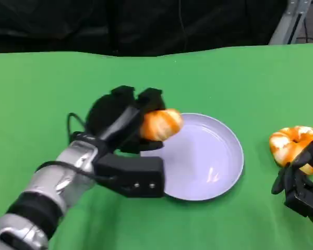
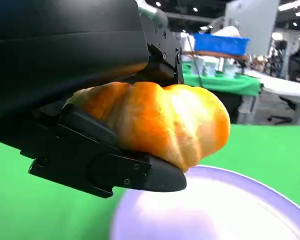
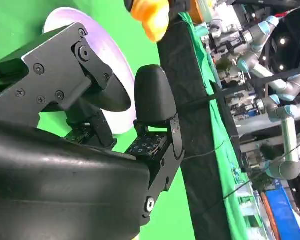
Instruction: Grasp the bread from the table and place it into the plate.
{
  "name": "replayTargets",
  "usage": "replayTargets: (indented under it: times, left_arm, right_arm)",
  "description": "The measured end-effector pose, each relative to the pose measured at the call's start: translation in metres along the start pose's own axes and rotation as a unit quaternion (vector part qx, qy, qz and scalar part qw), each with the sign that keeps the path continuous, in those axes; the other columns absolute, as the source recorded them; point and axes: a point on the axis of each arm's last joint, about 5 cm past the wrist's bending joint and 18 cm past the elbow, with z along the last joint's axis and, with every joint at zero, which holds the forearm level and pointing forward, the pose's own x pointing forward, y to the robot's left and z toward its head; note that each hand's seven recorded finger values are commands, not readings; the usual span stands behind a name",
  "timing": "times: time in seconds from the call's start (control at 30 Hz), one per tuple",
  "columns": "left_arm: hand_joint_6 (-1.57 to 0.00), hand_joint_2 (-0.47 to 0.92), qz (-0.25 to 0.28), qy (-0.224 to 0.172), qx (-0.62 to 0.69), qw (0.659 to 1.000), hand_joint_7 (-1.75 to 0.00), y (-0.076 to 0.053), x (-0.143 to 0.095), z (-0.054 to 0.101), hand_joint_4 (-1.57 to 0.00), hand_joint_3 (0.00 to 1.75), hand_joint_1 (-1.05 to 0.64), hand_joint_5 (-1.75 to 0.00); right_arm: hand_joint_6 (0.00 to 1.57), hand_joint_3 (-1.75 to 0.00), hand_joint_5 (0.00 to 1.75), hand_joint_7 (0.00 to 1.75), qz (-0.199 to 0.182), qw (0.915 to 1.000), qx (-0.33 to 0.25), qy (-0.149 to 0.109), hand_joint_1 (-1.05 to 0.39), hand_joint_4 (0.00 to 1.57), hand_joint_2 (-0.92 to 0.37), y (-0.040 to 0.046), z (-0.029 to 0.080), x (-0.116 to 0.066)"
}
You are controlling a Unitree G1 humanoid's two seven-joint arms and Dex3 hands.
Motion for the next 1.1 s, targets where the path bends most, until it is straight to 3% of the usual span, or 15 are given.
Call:
replayTargets:
  times: [0.17, 0.37, 0.47, 0.5, 0.53, 0.57, 0.63, 0.7, 0.73, 0.8, 0.83, 0.93, 1.0, 1.07, 1.1]
  left_arm:
    - [-0.55, 0.92, -0.029, -0.011, 0.001, 1.000, -1.61, -0.009, 0.009, 0.009, -0.57, 0.29, -0.20, -1.75]
    - [-0.51, 0.92, -0.049, -0.027, 0.009, 0.998, -1.69, -0.016, 0.016, 0.018, -0.61, 0.19, -0.17, -1.75]
    - [-0.66, 0.92, -0.052, -0.036, 0.020, 0.998, -1.39, -0.017, 0.021, 0.024, -0.61, 0.10, -0.19, -1.75]
    - [-0.72, 0.92, -0.049, -0.039, 0.021, 0.998, -1.23, -0.017, 0.022, 0.026, -0.61, 0.08, -0.19, -1.75]
    - [-0.83, 0.92, -0.048, -0.041, 0.022, 0.998, -0.91, -0.017, 0.023, 0.028, -0.63, 0.07, -0.20, -1.69]
    - [-0.89, 0.92, -0.049, -0.043, 0.023, 0.998, -0.76, -0.018, 0.024, 0.029, -0.63, 0.07, -0.20, -1.67]
    - [-0.97, 0.92, -0.054, -0.045, 0.024, 0.997, -0.38, -0.020, 0.024, 0.030, -0.73, 0.13, -0.22, -1.37]
    - [-1.01, 0.92, -0.057, -0.046, 0.026, 0.997, -0.26, -0.020, 0.024, 0.030, -0.76, 0.14, -0.22, -1.30]
    - [-1.02, 0.92, -0.058, -0.047, 0.026, 0.997, -0.39, -0.021, 0.024, 0.031, -0.67, 0.16, -0.23, -1.50]
    - [-0.85, 0.92, -0.063, -0.048, 0.028, 0.996, -0.80, -0.020, 0.025, 0.031, -0.59, 0.17, -0.24, -1.64]
    - [-0.79, 0.92, -0.067, -0.049, 0.029, 0.996, -0.91, -0.020, 0.026, 0.031, -0.57, 0.17, -0.24, -1.66]
    - [-0.87, 0.92, -0.076, -0.050, 0.034, 0.995, -0.60, -0.019, 0.026, 0.031, -0.62, 0.15, -0.26, -1.32]
    - [-0.77, 0.92, -0.079, -0.054, 0.035, 0.995, -0.18, -0.020, 0.026, 0.032, -0.60, 0.29, -0.37, -0.49]
    - [-0.61, 0.92, -0.087, -0.059, 0.038, 0.994, -0.04, -0.020, 0.026, 0.031, -0.46, 0.37, -0.58, -0.15]
    - [-0.54, 0.92, -0.092, -0.060, 0.040, 0.993, -0.02, -0.020, 0.025, 0.030, -0.38, 0.41, -0.67, -0.08]
  right_arm:
    - [0.76, -1.42, 1.75, 1.66, 0.001, 1.0000, 0.000, 0.000, -0.05, 0.91, -0.42, 0.0001, 0.000, 0.000]
    - [0.76, -1.42, 1.75, 1.66, 0.004, 1.0000, 0.001, 0.000, -0.05, 0.91, -0.42, 0.0003, 0.000, 0.000]
    - [0.76, -1.42, 1.75, 1.66, 0.004, 1.0000, 0.001, 0.000, -0.05, 0.91, -0.43, 0.0002, 0.000, 0.000]
    - [0.76, -1.43, 1.75, 1.66, 0.004, 1.0000, 0.001, 0.000, -0.05, 0.91, -0.43, 0.0003, 0.000, 0.000]
    - [0.76, -1.43, 1.75, 1.66, 0.004, 1.0000, 0.001, 0.000, -0.05, 0.90, -0.43, 0.0003, 0.000, 0.000]
    - [0.76, -1.42, 1.75, 1.66, 0.004, 1.0000, 0.000, 0.000, -0.05, 0.90, -0.43, 0.0005, 0.000, 0.000]
    - [0.76, -1.43, 1.75, 1.66, 0.005, 1.0000, 0.000, 0.000, -0.05, 0.90, -0.43, 0.0008, 0.000, 0.000]
    - [0.76, -1.43, 1.75, 1.66, 0.004, 1.0000, 0.000, 0.000, -0.05, 0.90, -0.43, 0.0010, 0.000, 0.000]
    - [0.76, -1.42, 1.75, 1.66, 0.004, 1.0000, 0.000, 0.000, -0.06, 0.90, -0.42, 0.0011, 0.000, 0.000]
    - [0.76, -1.42, 1.75, 1.66, 0.003, 1.0000, 0.000, 0.000, -0.06, 0.89, -0.42, 0.0013, 0.000, 0.000]
    - [0.76, -1.42, 1.75, 1.66, 0.002, 1.0000, 0.000, 0.000, -0.06, 0.89, -0.42, 0.0014, 0.000, 0.000]
    - [0.76, -1.41, 1.75, 1.65, 0.003, 1.0000, 0.001, -0.001, -0.05, 0.89, -0.43, 0.0016, 0.000, 0.000]
    - [0.76, -1.41, 1.75, 1.65, 0.003, 1.0000, 0.001, -0.001, -0.06, 0.89, -0.42, 0.0016, 0.000, 0.000]
    - [0.76, -1.40, 1.75, 1.65, 0.003, 1.0000, 0.000, -0.002, -0.06, 0.89, -0.42, 0.0016, 0.000, 0.000]
    - [0.76, -1.40, 1.75, 1.65, 0.003, 1.0000, 0.000, -0.003, -0.06, 0.90, -0.42, 0.0016, 0.000, 0.000]
